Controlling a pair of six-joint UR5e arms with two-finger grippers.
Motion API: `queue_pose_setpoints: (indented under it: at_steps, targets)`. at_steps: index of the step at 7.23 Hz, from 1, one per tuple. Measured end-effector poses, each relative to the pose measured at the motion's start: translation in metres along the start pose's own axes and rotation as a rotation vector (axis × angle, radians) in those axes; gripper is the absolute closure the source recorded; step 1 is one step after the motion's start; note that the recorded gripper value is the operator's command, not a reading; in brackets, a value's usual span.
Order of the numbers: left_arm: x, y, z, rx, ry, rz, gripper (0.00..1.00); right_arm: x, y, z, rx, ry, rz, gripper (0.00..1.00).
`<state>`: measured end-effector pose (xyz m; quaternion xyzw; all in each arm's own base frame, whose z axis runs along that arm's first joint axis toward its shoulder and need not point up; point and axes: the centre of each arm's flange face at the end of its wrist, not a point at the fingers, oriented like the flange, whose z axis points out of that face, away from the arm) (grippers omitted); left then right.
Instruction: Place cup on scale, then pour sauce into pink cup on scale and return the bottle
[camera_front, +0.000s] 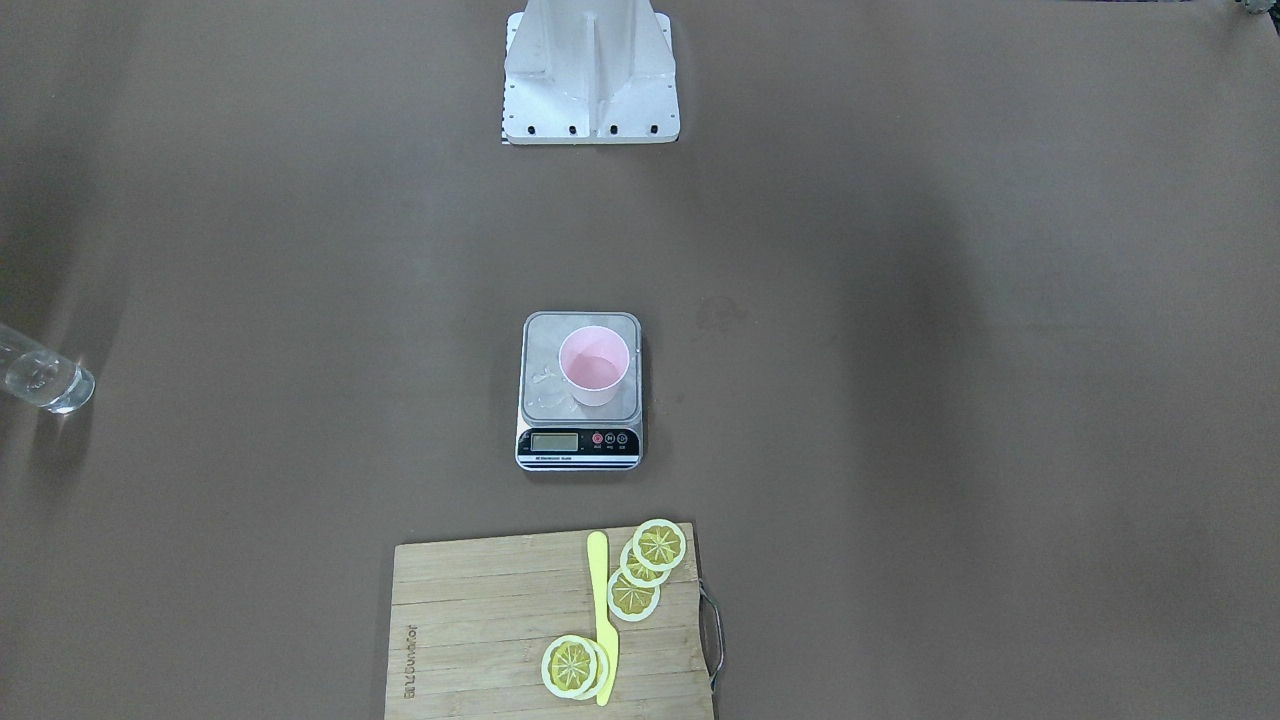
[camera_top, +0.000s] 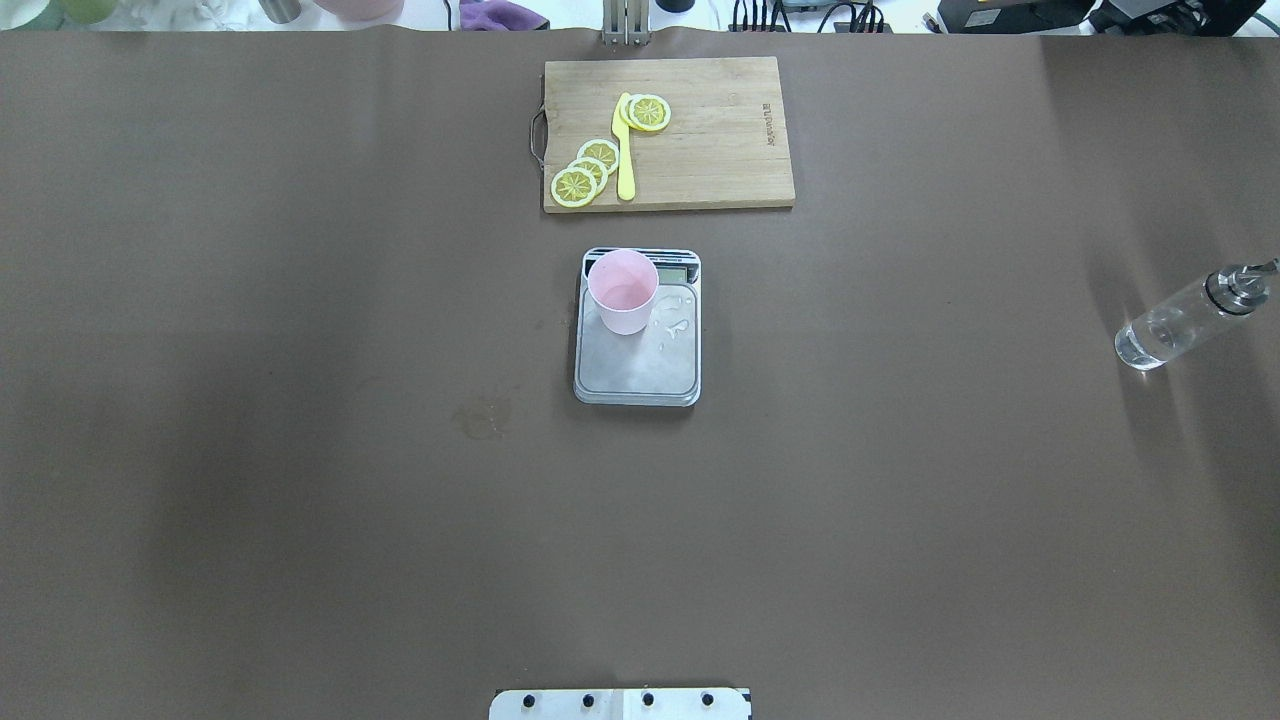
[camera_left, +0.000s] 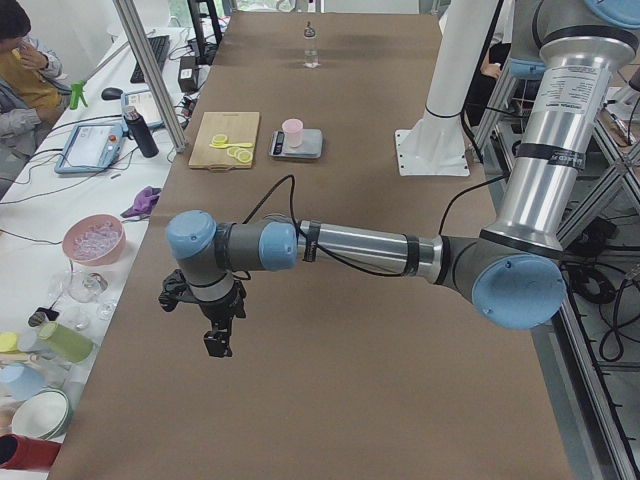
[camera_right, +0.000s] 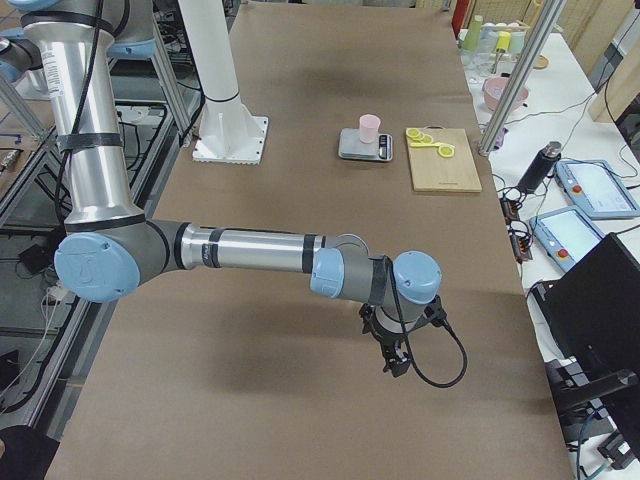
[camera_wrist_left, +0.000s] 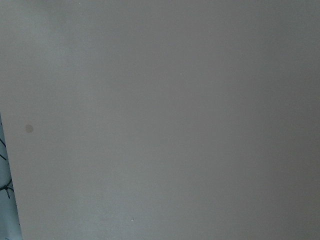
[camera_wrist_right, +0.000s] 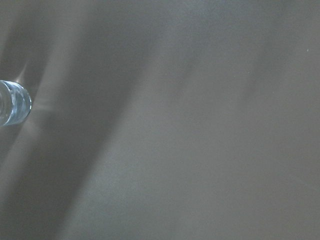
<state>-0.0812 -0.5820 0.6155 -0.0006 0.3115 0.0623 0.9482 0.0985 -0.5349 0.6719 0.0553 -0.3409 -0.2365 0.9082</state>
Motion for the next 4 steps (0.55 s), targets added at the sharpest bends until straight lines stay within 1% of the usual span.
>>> queue_pose_setpoints:
  at_steps: [4]
  targets:
    - [-0.0010, 0.0014, 0.0016, -0.002, -0.001, -0.001, 0.02, -0.0029, -0.0092, -0.0007, -0.006, 0.008, -0.014, 0.00]
